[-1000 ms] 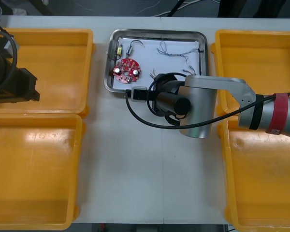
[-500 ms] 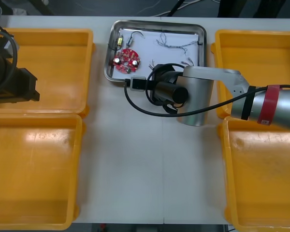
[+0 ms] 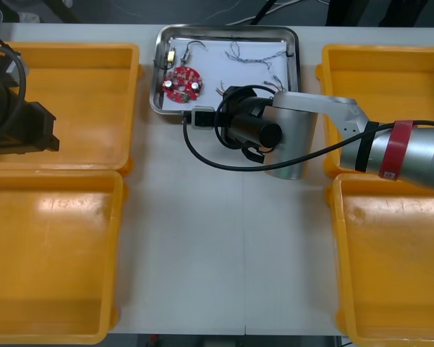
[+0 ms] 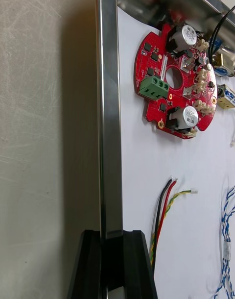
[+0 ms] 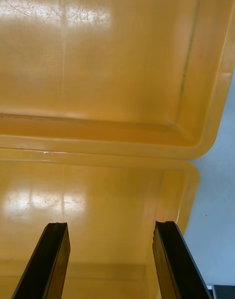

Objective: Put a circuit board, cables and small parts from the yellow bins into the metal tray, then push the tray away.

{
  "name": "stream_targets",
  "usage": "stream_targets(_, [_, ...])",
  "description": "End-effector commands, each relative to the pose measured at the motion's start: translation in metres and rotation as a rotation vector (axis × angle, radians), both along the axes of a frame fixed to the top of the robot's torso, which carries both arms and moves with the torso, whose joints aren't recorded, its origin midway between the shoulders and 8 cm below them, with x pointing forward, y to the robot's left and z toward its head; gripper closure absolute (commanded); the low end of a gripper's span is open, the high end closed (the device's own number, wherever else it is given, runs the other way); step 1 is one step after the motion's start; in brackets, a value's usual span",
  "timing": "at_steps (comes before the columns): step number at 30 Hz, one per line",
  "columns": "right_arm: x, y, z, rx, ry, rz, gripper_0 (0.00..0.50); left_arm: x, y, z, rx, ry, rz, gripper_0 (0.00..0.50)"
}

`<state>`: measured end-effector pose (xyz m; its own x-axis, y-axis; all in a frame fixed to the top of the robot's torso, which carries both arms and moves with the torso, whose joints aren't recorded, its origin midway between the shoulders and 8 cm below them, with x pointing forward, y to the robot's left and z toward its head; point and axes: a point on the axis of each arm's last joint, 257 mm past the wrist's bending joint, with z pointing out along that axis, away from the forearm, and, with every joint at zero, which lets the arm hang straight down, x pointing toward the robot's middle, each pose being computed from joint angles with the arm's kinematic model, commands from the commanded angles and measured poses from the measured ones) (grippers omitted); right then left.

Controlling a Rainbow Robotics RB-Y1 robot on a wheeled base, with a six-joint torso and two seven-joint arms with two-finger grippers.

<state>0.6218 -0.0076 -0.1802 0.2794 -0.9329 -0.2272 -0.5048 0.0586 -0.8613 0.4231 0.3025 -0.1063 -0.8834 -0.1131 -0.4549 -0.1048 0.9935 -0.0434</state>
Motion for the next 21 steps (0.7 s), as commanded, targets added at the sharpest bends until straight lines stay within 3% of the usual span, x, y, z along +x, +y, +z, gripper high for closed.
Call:
stream_targets(1, [0.0114, 0.0257, 0.0509, 0.0, -0.094, 0.054, 0.5, 0.0012, -0.0053, 0.0081, 0.0, -0.03, -0.051, 0.0])
stream_targets(18, [0.0158, 0.0268, 0.055, 0.0, -0.11, 0.072, 0.5, 0.0012, -0.0053, 0.0081, 0.0, -0.03, -0.051, 0.0])
stream_targets(20, [0.0157, 0.0268, 0.0548, 0.0, -0.109, 0.073, 0.444, 0.0012, -0.0053, 0.0081, 0.0, -0.03, -0.051, 0.0])
stream_targets(21, [0.0158, 0.0268, 0.055, -0.001, -0.111, 0.073, 0.37, 0.0012, -0.0053, 0.0081, 0.0, -0.03, -0.051, 0.0])
